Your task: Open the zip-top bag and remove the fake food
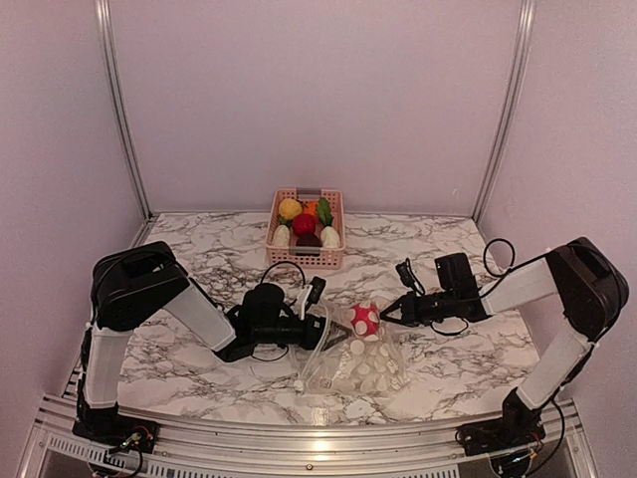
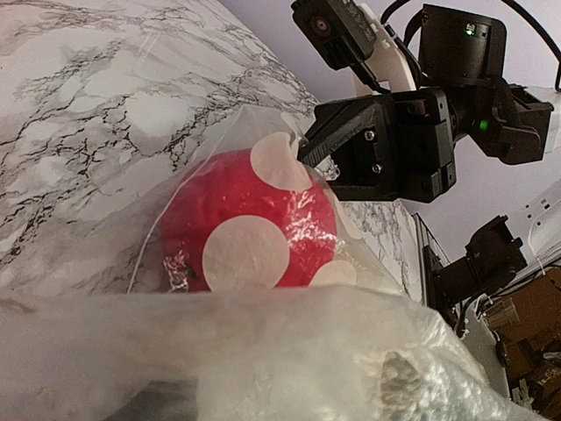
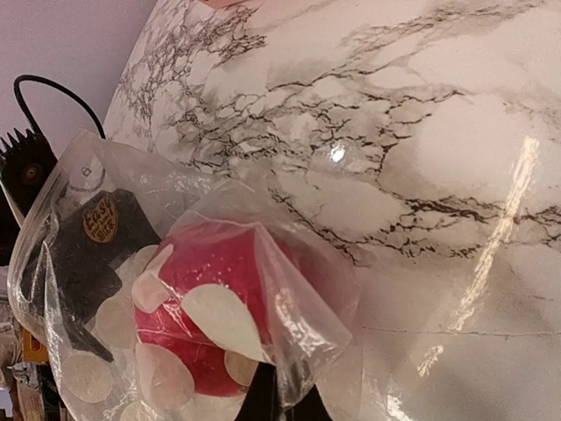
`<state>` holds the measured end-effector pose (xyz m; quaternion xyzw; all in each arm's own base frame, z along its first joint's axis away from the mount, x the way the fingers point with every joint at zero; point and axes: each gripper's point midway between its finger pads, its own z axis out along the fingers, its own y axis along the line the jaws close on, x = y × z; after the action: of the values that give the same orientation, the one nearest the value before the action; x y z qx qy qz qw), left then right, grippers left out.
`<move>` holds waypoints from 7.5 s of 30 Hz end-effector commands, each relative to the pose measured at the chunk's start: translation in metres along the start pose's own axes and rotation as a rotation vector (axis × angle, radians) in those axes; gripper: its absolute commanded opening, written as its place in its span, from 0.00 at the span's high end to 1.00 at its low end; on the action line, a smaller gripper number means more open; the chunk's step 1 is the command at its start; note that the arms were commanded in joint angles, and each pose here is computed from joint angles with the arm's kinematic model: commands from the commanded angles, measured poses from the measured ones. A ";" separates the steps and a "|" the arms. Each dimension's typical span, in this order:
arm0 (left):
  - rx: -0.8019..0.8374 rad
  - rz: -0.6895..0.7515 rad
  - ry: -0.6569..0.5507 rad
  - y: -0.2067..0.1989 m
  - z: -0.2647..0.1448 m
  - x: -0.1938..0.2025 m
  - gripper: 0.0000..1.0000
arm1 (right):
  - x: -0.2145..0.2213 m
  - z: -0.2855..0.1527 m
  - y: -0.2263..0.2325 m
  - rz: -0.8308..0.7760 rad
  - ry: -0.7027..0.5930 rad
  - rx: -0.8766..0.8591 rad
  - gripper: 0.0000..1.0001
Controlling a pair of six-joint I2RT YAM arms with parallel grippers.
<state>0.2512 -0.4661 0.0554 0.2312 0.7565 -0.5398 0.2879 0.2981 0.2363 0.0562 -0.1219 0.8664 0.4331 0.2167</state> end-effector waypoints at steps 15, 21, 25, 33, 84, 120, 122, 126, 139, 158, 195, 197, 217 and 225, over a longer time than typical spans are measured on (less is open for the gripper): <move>0.072 0.066 0.061 -0.019 0.018 -0.002 0.06 | 0.034 0.033 0.058 -0.089 0.140 -0.180 1.00; 0.094 0.124 0.109 -0.034 0.025 0.004 0.05 | 0.023 0.041 0.084 -0.137 0.137 -0.239 1.00; 0.095 0.138 0.132 -0.038 0.026 0.008 0.05 | 0.021 0.048 0.102 -0.158 0.140 -0.286 1.00; -0.115 0.284 0.209 -0.024 -0.014 0.010 0.21 | 0.003 0.029 0.093 -0.156 0.055 -0.222 1.00; -0.376 0.877 0.509 -0.009 -0.035 0.025 0.01 | 0.038 0.079 0.090 -0.146 0.199 -0.223 1.00; -0.278 0.838 0.355 -0.067 -0.116 -0.006 0.45 | 0.018 0.022 0.021 -0.039 0.035 -0.073 1.00; -0.304 0.828 0.325 -0.065 -0.123 -0.017 0.44 | 0.017 0.017 0.019 -0.037 0.025 -0.070 1.00; -0.415 0.792 0.297 -0.043 -0.136 -0.035 0.44 | 0.013 0.006 0.017 -0.044 0.006 -0.059 1.00; -0.616 0.600 0.048 0.000 -0.155 -0.135 0.41 | 0.011 -0.006 0.011 -0.072 -0.010 -0.004 1.00; -0.680 0.383 -0.090 0.110 -0.084 -0.271 0.36 | 0.014 -0.010 0.010 -0.078 -0.018 0.000 1.00; -0.595 0.305 -0.080 0.090 -0.092 -0.255 0.01 | 0.003 -0.020 0.025 -0.083 -0.080 -0.036 1.00; -0.578 0.291 -0.089 0.067 -0.110 -0.241 0.01 | 0.001 -0.023 0.028 -0.089 -0.090 -0.037 1.00; -0.346 0.221 0.119 -0.011 -0.099 -0.073 0.19 | -0.007 -0.039 0.040 -0.117 -0.146 -0.025 1.00; -0.230 0.196 0.098 -0.032 -0.103 -0.067 0.76 | -0.006 -0.042 0.038 -0.119 -0.155 -0.002 1.00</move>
<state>0.2716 -0.3729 0.1210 0.2822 0.8328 -0.3572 0.3149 0.2755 0.2304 0.1085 -0.1478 0.8326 0.4400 0.3022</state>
